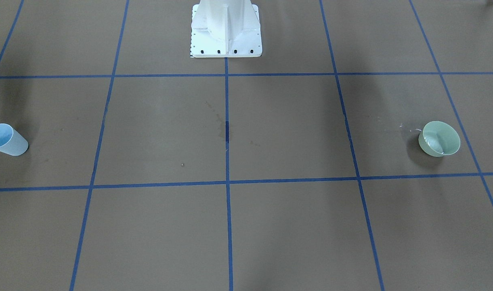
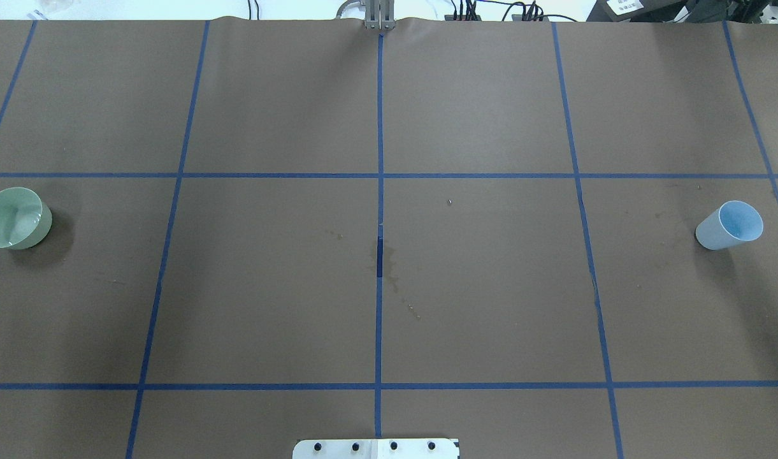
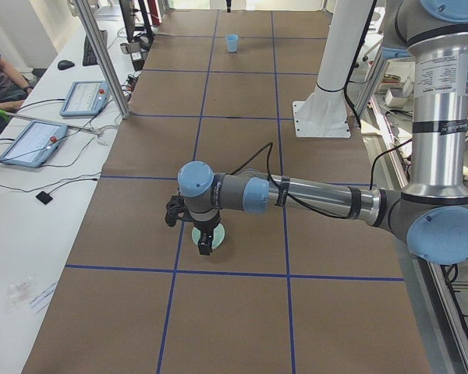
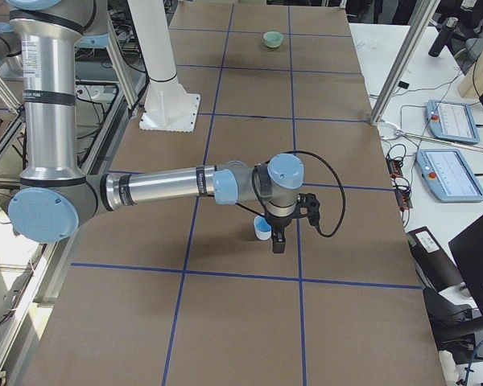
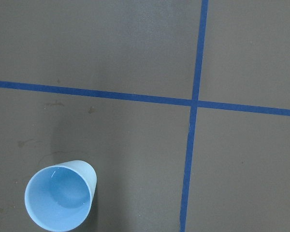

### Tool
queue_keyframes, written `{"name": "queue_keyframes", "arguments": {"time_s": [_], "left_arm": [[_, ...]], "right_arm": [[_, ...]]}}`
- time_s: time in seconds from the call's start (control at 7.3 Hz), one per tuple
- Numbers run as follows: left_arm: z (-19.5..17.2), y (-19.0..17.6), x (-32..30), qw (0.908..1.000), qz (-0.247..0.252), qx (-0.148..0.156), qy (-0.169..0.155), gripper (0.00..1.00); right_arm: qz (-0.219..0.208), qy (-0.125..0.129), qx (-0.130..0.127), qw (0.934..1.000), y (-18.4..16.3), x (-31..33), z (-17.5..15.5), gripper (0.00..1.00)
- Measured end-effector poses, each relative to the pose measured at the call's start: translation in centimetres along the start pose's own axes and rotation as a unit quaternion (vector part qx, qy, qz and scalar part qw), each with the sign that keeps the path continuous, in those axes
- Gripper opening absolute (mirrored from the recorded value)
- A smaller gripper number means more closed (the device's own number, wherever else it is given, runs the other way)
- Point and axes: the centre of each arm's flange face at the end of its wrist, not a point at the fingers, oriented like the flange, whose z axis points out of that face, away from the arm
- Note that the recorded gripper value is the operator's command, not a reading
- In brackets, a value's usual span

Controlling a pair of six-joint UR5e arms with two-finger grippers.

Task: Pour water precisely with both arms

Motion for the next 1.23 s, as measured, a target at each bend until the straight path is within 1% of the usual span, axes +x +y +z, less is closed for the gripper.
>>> {"name": "queue_keyframes", "arguments": {"time_s": [0.27, 0.41, 0.55, 0.68, 0.82, 1.1, 1.23], "left_arm": [[6.0, -3.0, 0.1, 1.0000, 0.005, 0.002, 0.006, 1.00], [8.5, -4.1, -0.1, 0.9999, -0.011, 0.003, 0.009, 1.00], [10.5, -5.0, 0.5, 0.9997, -0.024, -0.003, 0.010, 1.00], [12.1, -5.4, 1.2, 0.9995, -0.027, -0.012, 0.009, 1.00], [13.1, -5.6, 1.6, 0.9994, -0.028, -0.019, 0.006, 0.96], [14.7, -5.9, 2.0, 0.9992, -0.026, -0.031, 0.003, 0.43], [15.2, -5.9, 2.2, 0.9991, -0.024, -0.035, 0.003, 0.10]], "right_arm": [[0.001, 0.001, -0.007, 1.0000, -0.1, 0.7, 1.2, 1.00], [-0.006, 0.000, -0.007, 1.0000, -0.4, 1.3, 2.7, 1.00], [-0.016, -0.001, -0.002, 0.9999, -0.7, 2.0, 4.3, 1.00], [-0.022, -0.003, 0.002, 0.9998, -0.9, 2.4, 5.1, 1.00], [-0.027, -0.005, 0.007, 0.9996, -1.2, 2.4, 5.2, 1.00], [-0.033, -0.008, 0.012, 0.9993, -1.6, 2.0, 4.9, 1.00], [-0.038, -0.008, 0.015, 0.9991, -1.7, 1.7, 4.6, 1.00]]}}
